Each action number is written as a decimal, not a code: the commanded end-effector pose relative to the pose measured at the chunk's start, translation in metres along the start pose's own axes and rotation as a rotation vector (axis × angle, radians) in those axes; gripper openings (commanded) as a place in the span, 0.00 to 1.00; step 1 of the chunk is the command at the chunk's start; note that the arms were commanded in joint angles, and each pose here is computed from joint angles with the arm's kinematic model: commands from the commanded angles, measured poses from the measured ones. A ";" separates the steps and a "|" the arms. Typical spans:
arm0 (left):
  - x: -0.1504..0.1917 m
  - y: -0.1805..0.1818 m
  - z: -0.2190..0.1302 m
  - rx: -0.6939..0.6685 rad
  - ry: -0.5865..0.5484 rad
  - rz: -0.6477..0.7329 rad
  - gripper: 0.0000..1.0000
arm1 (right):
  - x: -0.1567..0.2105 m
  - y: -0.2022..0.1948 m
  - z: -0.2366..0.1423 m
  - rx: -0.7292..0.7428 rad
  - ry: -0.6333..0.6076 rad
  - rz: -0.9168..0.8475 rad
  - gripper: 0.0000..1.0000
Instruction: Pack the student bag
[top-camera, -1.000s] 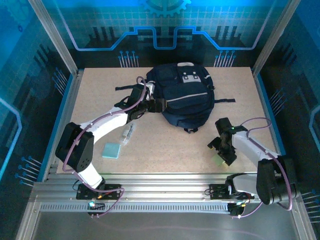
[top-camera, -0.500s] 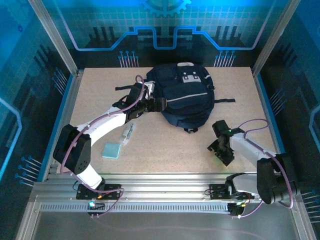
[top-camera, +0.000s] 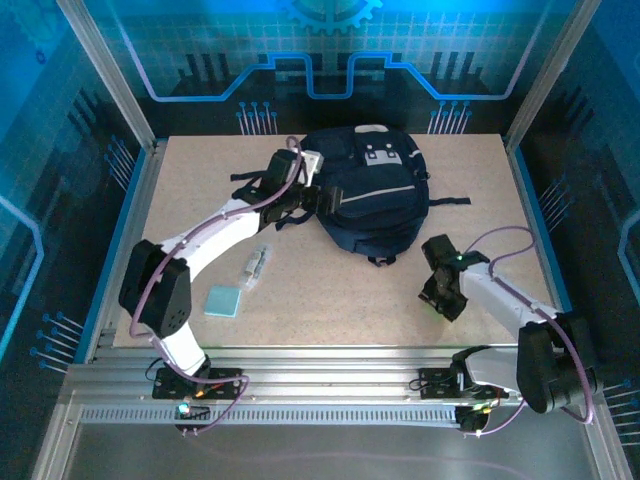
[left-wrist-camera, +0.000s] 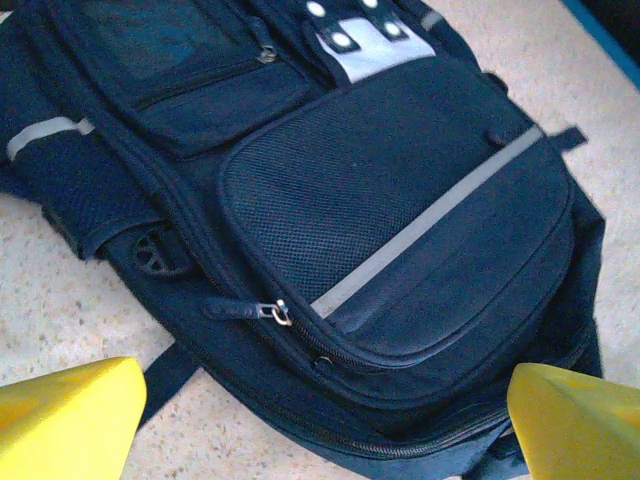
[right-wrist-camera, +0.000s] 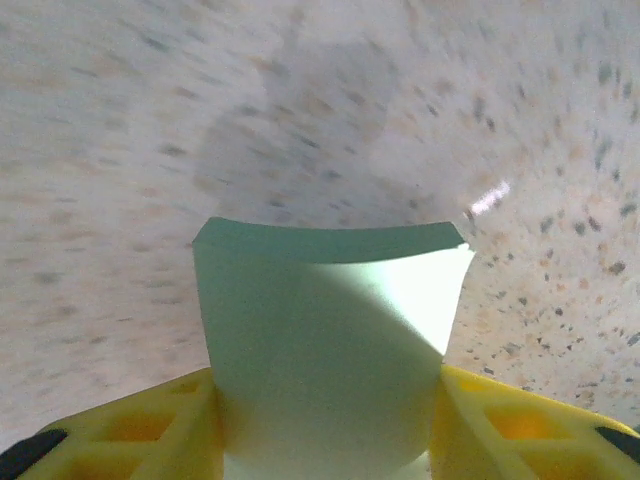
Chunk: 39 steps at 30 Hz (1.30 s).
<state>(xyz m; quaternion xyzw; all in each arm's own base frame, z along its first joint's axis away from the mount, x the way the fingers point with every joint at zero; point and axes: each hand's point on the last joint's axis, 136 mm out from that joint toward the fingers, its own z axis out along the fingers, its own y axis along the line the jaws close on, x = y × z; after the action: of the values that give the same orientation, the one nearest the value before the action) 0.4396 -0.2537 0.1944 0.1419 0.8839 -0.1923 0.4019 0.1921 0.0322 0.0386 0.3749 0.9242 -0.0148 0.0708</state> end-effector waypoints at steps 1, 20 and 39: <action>0.006 -0.022 0.015 0.050 0.060 0.236 0.94 | -0.034 0.022 -0.031 -0.067 -0.092 -0.103 0.51; 0.037 -0.073 0.109 0.087 0.201 0.630 0.84 | -0.128 0.076 -0.063 -0.459 -0.138 -0.068 0.49; 0.031 -0.080 0.122 0.136 0.250 0.560 0.00 | -0.137 0.080 -0.079 -0.554 -0.144 -0.098 0.49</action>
<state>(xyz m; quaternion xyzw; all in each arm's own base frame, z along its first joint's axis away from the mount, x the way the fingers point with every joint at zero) 0.4681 -0.3754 0.0984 0.4408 0.8328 -0.0914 0.3221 0.3258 -0.0020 0.1202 0.3193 0.9033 0.1874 0.2168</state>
